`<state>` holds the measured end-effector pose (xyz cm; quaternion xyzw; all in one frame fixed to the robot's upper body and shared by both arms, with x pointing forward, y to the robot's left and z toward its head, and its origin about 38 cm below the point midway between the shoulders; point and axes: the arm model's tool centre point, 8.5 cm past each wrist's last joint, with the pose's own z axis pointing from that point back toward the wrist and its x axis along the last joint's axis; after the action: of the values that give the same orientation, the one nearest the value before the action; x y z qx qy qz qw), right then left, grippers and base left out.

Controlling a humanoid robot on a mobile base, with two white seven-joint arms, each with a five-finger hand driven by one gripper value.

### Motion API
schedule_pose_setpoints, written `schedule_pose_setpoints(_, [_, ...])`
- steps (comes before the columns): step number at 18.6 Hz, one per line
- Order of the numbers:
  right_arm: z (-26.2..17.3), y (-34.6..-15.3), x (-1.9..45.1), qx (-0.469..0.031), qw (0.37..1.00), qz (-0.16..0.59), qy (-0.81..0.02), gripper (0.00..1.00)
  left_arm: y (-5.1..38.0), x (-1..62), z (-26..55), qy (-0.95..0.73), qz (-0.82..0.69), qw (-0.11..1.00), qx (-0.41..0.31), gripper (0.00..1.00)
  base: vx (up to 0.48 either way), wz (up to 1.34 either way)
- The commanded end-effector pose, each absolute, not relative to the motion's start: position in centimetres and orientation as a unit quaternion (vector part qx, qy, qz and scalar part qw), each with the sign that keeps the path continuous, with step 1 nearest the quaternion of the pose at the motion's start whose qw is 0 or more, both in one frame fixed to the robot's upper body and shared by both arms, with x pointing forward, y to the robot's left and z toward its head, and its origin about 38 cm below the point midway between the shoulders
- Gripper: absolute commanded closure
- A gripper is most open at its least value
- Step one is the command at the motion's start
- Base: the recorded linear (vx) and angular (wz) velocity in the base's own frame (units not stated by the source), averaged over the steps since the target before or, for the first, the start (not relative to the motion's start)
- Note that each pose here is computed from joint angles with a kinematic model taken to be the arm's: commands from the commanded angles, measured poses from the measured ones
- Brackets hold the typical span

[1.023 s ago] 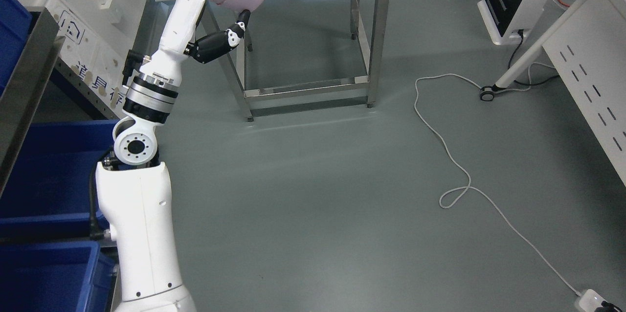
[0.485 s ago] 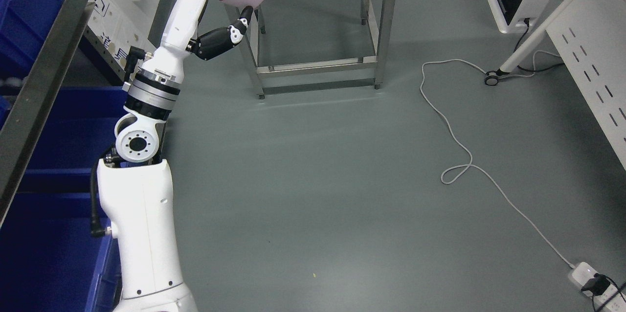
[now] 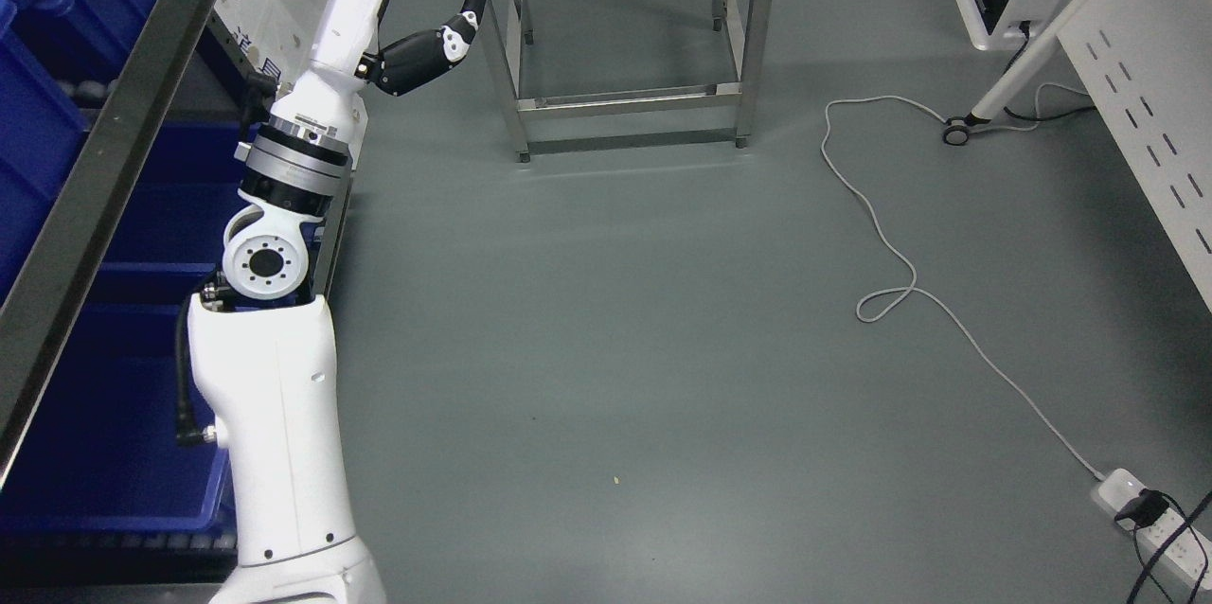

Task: Stack pink IKEA bowls on left shelf middle
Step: 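Hold the bowls raised in the left hand while turning toward the blue bins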

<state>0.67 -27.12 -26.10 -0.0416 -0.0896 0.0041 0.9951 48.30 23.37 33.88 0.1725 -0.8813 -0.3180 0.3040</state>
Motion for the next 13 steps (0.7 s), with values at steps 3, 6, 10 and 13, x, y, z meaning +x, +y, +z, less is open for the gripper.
schedule_pose_setpoints(3, [-25.99,-28.26,0.61,-0.05,0.995,0.004,-0.089,0.0,23.06,48.34,34.22,-0.88,-0.328,0.297,0.172,0.93,-0.054,0.17])
schedule_pose_setpoints(6, [-25.99,-28.26,0.61,-0.05,0.995,0.004,-0.089,0.0,23.04,48.34,34.24,-0.881,-0.327,0.297,0.172,0.93,-0.077,0.05])
schedule_pose_setpoints(10, [-25.99,-28.26,0.61,-0.05,0.995,0.004,-0.089,0.0,22.97,48.32,34.35,-0.881,-0.327,0.295,0.172,0.93,-0.152,0.01])
schedule_pose_setpoints(13, [-25.99,-28.26,0.61,-0.05,0.995,0.004,-0.089,0.0,22.97,48.32,34.35,-0.881,-0.327,0.295,0.172,0.93,-0.198,0.01])
